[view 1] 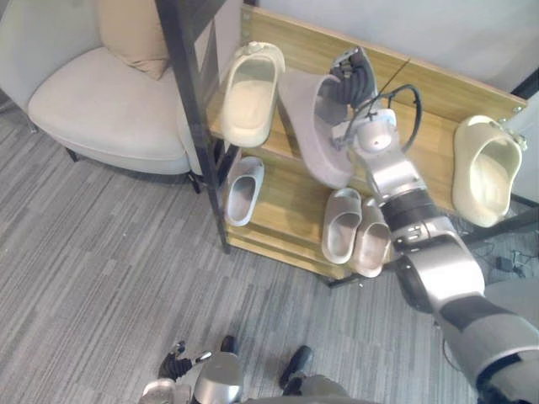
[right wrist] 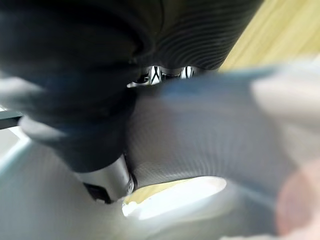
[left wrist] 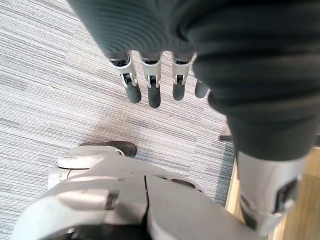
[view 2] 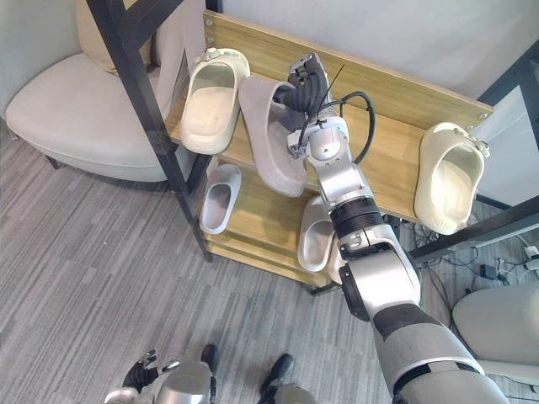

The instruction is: Organize the slippers on the shoe rack

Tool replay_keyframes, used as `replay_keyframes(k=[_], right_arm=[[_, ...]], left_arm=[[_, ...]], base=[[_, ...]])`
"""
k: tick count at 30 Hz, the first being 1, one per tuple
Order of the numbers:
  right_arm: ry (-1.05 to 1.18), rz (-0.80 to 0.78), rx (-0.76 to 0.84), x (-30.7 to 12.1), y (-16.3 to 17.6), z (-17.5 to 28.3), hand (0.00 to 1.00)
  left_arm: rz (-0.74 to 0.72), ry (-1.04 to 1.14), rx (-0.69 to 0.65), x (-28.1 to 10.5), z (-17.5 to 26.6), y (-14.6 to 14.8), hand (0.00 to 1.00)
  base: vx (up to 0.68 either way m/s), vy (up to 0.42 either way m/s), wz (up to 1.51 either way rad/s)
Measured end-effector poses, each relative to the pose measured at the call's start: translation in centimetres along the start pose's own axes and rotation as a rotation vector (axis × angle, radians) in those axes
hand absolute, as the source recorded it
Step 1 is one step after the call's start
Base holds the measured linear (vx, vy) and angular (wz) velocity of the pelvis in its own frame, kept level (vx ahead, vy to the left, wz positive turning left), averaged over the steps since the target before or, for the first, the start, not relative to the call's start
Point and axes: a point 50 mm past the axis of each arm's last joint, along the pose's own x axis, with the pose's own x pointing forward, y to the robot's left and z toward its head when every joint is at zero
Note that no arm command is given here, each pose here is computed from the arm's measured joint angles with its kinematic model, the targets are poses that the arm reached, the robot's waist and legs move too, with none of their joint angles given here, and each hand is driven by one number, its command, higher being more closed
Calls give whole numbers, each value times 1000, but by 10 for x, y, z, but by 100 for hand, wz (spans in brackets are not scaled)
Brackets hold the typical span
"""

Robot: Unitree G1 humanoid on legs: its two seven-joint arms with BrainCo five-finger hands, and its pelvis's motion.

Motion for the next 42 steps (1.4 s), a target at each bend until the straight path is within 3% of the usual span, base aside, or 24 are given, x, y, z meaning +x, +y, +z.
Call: replay_keyframes(k=[11,23,31,42], right_arm=[[-29,-211,38,-50,-30,-24,100],[-213,-223,257,-131,-13,-3,100],[-115,-25,383,-184,24,-16,100],[347,205,533,-281,67,-73,100]], left_arm=[[4,10,0,-1,-2,2,0],[1,52,54,-5,-15,2,0],[-18,91,91,-8,-26,-1,0],[-60,156,122,-11,-40,-13,0]], base=[[-6,-7,-1],[-4,-20,-6],[-23,-17,-10],[-12,-40,-9]])
